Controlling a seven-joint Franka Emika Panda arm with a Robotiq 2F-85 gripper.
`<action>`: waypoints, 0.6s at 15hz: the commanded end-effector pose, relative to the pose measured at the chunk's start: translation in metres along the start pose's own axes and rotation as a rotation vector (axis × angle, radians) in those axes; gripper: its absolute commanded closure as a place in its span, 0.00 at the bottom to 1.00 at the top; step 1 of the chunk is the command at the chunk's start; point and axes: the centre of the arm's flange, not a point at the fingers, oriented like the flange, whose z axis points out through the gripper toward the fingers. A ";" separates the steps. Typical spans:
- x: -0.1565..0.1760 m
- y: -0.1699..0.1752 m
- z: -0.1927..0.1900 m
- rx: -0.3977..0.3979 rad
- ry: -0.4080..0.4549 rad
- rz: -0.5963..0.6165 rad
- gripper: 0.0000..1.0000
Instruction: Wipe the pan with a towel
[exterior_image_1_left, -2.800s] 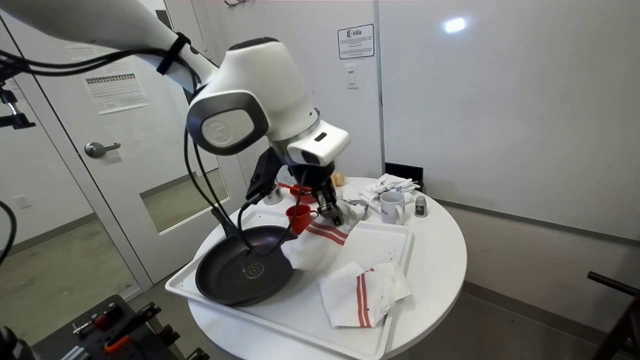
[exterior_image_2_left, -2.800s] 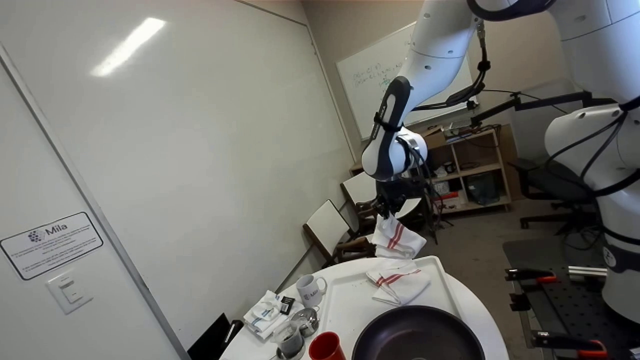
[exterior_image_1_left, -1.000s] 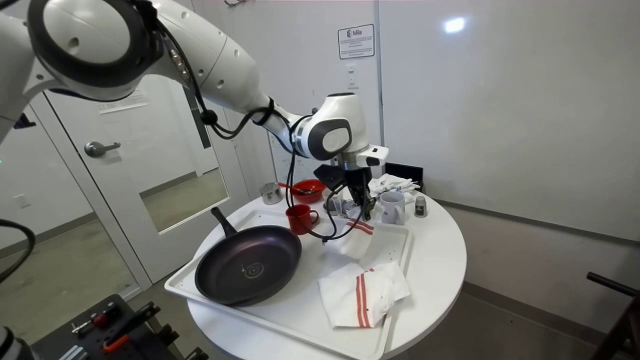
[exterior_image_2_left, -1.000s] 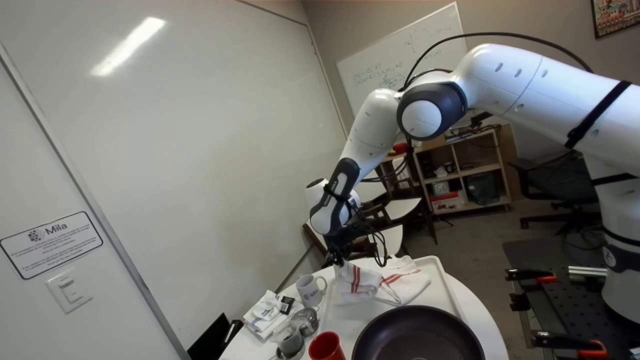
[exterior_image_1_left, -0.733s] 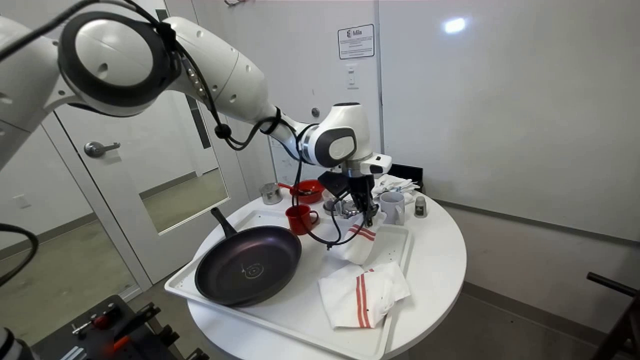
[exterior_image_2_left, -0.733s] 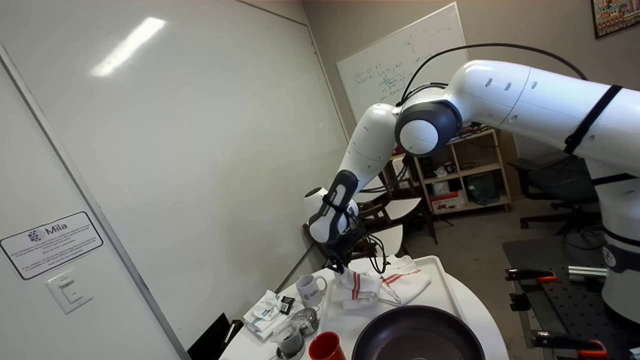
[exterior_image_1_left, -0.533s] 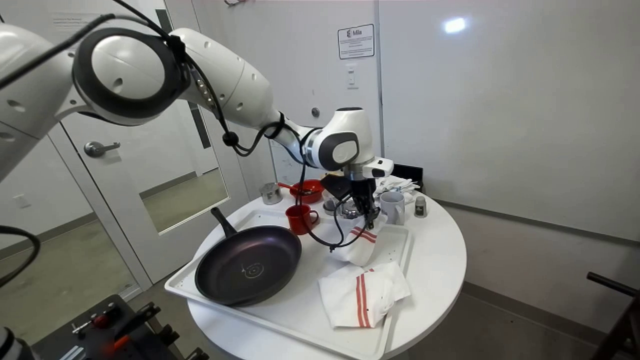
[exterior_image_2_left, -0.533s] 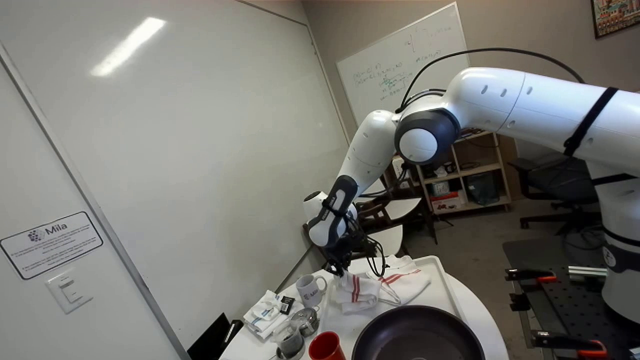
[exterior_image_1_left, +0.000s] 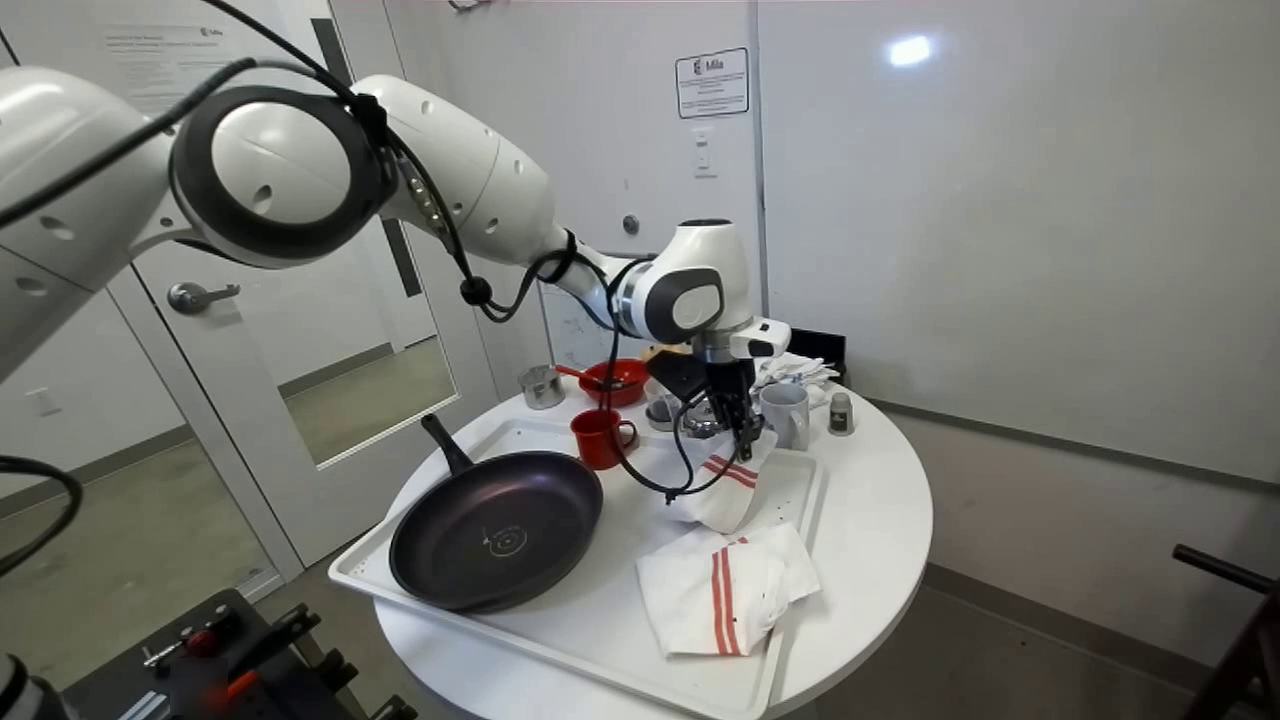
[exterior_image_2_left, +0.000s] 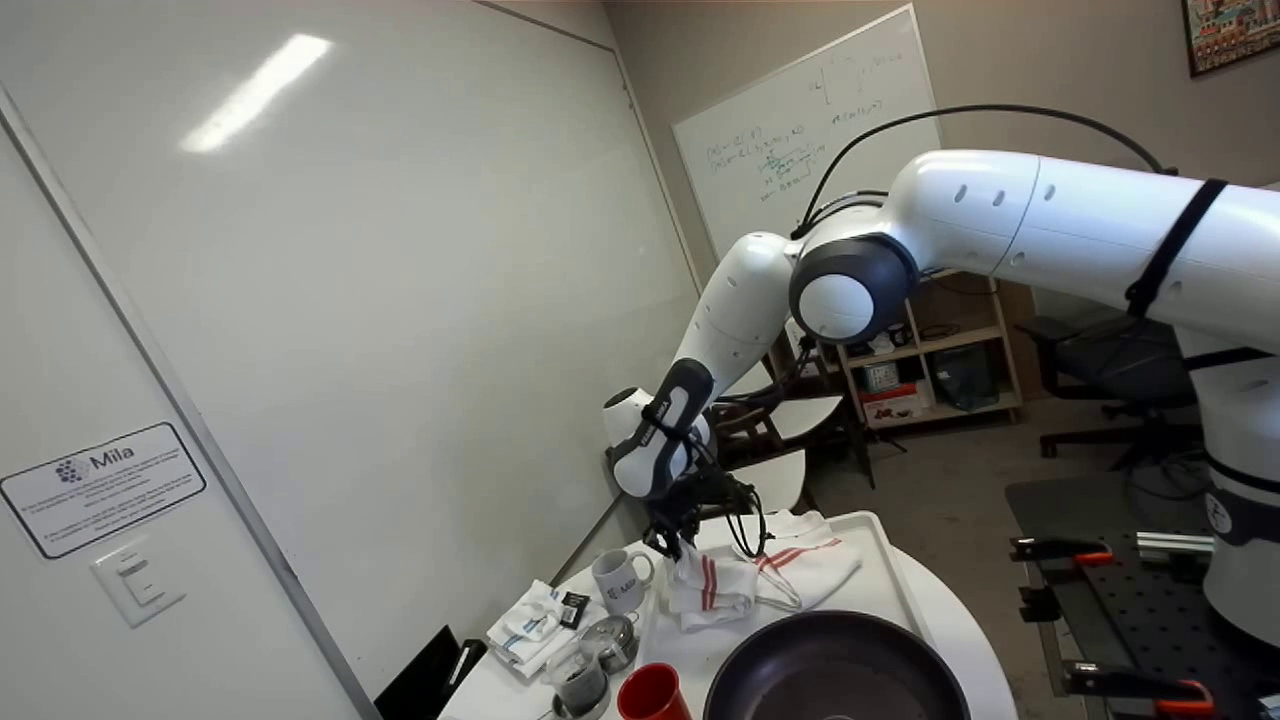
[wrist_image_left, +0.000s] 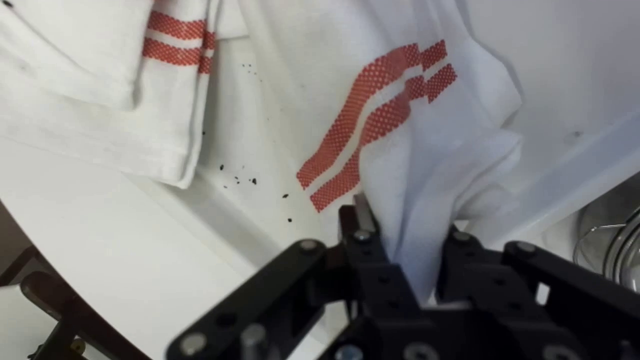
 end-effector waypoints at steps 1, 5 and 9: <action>0.008 0.000 -0.005 -0.009 -0.009 0.002 0.43; 0.006 0.004 -0.008 -0.012 -0.006 0.004 0.14; 0.003 0.008 -0.010 -0.014 -0.004 0.004 0.00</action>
